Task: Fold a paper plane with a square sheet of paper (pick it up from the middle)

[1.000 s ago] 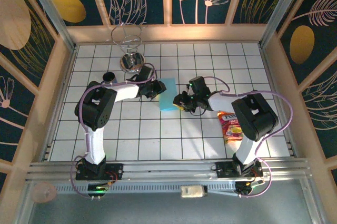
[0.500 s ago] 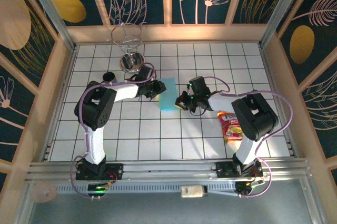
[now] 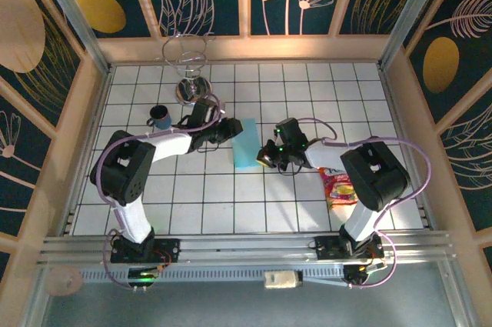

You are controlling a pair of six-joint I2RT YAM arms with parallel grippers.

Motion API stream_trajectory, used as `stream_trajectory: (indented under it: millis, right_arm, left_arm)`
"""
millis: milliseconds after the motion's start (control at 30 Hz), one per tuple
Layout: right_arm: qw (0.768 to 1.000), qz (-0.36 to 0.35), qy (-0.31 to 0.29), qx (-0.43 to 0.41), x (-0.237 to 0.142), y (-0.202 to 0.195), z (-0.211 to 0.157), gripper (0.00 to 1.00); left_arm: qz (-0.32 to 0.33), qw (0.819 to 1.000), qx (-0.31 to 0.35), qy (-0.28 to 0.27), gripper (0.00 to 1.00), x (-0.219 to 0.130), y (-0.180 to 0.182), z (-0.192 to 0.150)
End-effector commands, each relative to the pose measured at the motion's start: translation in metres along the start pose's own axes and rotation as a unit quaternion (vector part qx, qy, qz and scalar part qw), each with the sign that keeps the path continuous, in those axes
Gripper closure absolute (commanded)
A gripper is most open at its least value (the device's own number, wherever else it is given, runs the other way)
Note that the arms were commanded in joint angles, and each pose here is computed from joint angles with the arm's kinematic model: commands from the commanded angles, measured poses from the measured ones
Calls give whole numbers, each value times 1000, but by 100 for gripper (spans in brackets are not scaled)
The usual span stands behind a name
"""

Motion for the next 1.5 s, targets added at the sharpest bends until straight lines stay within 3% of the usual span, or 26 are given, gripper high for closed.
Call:
stream_trajectory:
  millis: [0,300,500,900,1000,1200,1467]
  right_arm:
    - [1000,0,-11,10,-5,3,-8,100]
    - [1000,16,-3,25,-5,6,-8,96]
    - [999,27,9,37,-3,4,-8,86]
    - [999,33,-1,42,-5,3,2,78]
    - [998,34,0,44,-6,2,4,79]
    - [998,35,6,44,-5,3,2,93]
    - [999,29,4,40,-7,3,3,100]
  left_arm:
    - [-7,1000,-17,15,68,7,10,-11]
    - [49,997,-30,57,71,24,41,-31]
    - [54,997,-23,59,72,24,43,-32]
    - [44,998,-12,53,73,26,36,-23]
    - [44,997,-11,54,73,26,36,-23]
    - [39,998,-6,49,73,25,30,-17]
    - [17,1000,24,4,71,12,1,16]
Point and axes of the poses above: each hand's point on the last joint's axis, 136 mm out from that joint toward the fingers, its own x axis out along the fingers, its own y axis along the line the jaws close on, z = x × y, the point moved 4 cm from there along -x, back along the fingers, and after that the axes turned 12 degrees about x, right-handed, at the moved point
